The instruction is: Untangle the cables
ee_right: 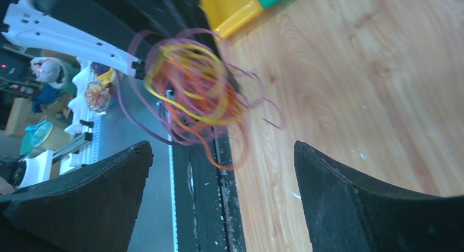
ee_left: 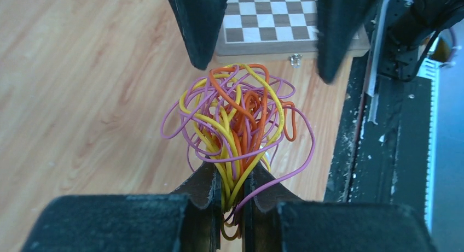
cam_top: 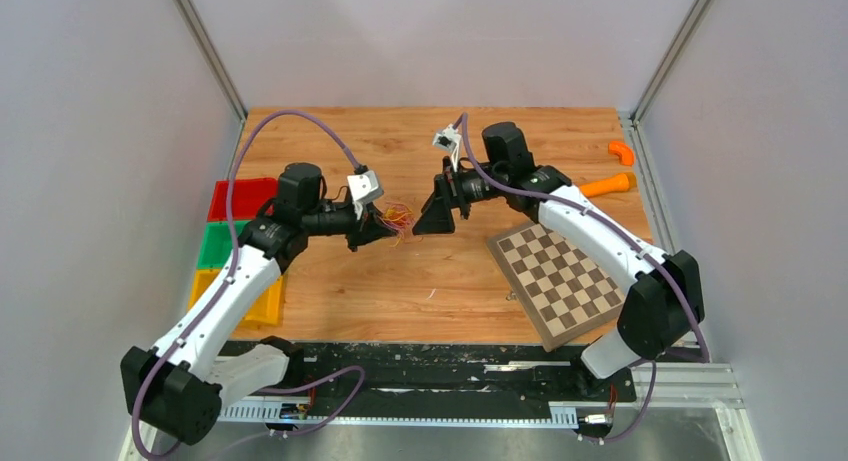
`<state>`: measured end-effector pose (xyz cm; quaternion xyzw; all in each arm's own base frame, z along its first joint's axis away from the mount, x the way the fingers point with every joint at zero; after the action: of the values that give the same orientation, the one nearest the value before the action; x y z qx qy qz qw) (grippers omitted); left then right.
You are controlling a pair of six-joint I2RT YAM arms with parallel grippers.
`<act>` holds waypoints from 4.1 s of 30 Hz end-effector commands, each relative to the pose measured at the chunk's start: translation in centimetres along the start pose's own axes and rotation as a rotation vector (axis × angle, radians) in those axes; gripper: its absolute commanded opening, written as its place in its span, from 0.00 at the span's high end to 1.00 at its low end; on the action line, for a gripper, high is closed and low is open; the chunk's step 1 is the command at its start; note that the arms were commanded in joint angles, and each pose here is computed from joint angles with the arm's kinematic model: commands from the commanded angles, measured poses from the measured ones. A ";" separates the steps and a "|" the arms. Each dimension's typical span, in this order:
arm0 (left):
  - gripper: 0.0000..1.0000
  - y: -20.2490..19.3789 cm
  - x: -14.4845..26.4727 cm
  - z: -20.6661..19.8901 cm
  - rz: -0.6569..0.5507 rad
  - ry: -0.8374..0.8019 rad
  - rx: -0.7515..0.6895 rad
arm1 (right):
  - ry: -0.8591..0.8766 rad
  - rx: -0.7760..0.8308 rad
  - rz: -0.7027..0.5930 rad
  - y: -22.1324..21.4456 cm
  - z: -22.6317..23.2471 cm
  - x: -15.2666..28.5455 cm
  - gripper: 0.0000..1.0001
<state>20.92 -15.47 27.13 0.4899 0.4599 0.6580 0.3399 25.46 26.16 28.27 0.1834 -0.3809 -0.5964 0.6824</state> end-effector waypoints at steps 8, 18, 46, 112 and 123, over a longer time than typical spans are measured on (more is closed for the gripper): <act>0.94 1.4 -1.8 -1.0 -0.094 -0.059 0.140 | 0.080 0.041 -0.020 1.2 0.1 -2.4 0.66; 0.19 -0.2 1.6 -1.0 0.018 0.037 0.237 | 0.003 0.110 -0.099 1.9 0.3 0.5 1.00; 0.94 -3.1 2.8 0.3 0.038 0.138 0.313 | -0.161 -0.033 -0.299 5.3 -4.9 8.9 1.00; 1.00 -13.6 11.2 2.4 0.508 0.450 0.515 | -0.893 -0.156 -0.853 8.9 -17.0 32.5 1.00; 1.00 -7.9 8.8 3.7 0.279 0.328 0.454 | -0.676 -0.153 -0.681 7.8 -17.1 25.0 1.00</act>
<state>20.21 -2.01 18.87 0.5187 0.5670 0.6393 -0.0263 43.50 -2.89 29.71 -0.0087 -0.4331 -0.8622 0.2628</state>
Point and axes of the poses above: each gripper's point midway between its finger pads, its own x axis back along the fingers, its own z axis along the line the jaws close on, y = z × x, the point moved 7 cm from there along x, back along the fingers, and after that the axes turned 7 degrees about -x, right-handed, at the moved point
